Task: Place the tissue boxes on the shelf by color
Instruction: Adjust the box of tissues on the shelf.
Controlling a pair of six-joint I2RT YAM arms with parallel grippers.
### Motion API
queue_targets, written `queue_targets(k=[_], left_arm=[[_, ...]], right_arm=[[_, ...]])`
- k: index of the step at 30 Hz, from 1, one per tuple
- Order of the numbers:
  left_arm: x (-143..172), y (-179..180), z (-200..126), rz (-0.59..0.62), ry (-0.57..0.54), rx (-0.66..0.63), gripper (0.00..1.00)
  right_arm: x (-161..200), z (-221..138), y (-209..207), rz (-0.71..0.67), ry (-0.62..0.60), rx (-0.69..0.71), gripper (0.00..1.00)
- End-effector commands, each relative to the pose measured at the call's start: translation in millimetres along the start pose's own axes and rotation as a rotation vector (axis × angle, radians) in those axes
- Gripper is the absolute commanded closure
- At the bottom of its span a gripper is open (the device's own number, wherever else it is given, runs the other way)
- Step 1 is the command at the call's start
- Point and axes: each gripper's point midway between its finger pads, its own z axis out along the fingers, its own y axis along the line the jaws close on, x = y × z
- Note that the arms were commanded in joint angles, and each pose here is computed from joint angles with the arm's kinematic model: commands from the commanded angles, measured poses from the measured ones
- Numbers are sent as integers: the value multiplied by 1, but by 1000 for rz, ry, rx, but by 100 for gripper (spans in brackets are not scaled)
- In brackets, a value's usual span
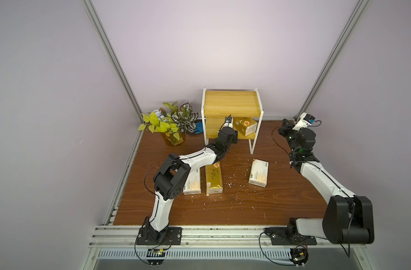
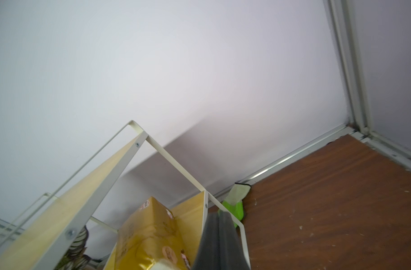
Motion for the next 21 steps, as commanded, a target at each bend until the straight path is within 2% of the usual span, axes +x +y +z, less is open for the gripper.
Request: queue_targets(k=[1, 4, 7, 17, 21], left_arm=[[-80, 5, -18, -124, -194, 32, 99], [-82, 3, -19, -140, -196, 53, 99], [-85, 1, -20, -154, -196, 70, 99], [-87, -3, -20, -201, -204, 107, 99], [-86, -4, -19, -211, -203, 110, 99]], right_arm=[[-2, 15, 35, 163, 129, -258, 100], [6, 31, 32, 227, 230, -328, 100], [13, 40, 35, 234, 285, -373, 100], [49, 58, 41, 288, 438, -439, 100], [74, 63, 48, 294, 513, -460, 100]])
